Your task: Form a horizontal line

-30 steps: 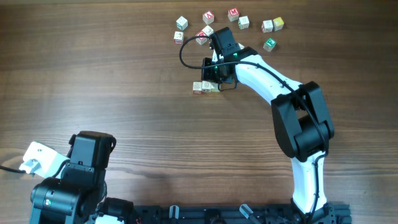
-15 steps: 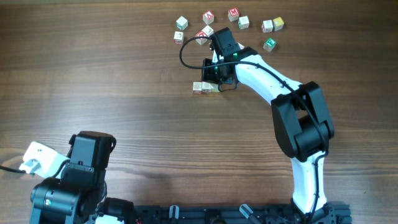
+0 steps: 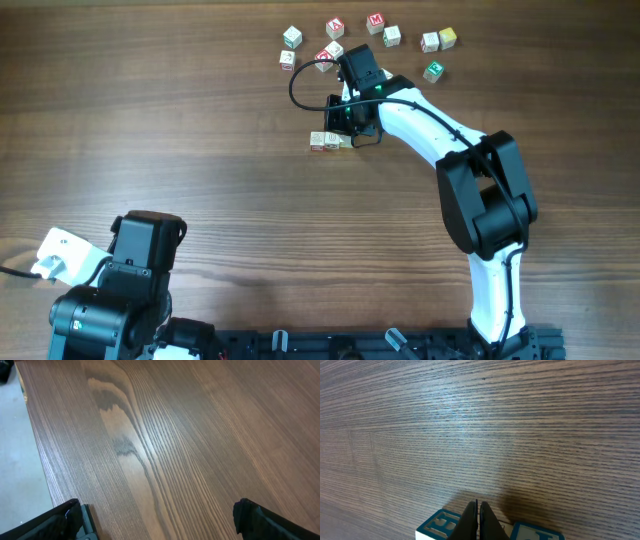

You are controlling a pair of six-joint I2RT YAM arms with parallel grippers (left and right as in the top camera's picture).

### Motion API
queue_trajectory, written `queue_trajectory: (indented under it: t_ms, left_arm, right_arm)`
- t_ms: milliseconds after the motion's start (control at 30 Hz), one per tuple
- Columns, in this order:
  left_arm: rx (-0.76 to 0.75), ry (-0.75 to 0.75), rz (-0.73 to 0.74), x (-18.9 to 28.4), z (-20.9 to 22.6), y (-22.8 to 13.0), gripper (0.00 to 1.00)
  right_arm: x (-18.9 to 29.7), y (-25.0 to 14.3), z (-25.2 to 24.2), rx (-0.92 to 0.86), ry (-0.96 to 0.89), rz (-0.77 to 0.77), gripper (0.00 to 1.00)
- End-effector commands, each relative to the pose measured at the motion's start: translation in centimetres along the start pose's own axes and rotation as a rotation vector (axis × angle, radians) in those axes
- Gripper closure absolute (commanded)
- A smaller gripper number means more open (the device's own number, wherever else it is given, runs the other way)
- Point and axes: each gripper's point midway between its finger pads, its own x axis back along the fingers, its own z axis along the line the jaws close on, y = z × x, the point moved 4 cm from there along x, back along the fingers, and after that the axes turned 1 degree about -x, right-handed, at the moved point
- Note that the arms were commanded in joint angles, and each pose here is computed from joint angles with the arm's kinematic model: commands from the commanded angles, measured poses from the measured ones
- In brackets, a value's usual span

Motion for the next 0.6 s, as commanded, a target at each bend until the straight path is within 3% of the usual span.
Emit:
queue_trajectory:
  t_ms: [0, 567]
  left_arm:
    - [0.027, 0.007, -0.007, -0.04, 0.19, 0.09, 0.00]
    - [0.027, 0.007, -0.007, -0.04, 0.19, 0.09, 0.00]
  right_arm:
    - [0.26, 0.38, 0.55, -0.007, 0.018, -0.002, 0.95]
    - [0.41, 0.39, 0.60, -0.007, 0.018, -0.003, 0.95]
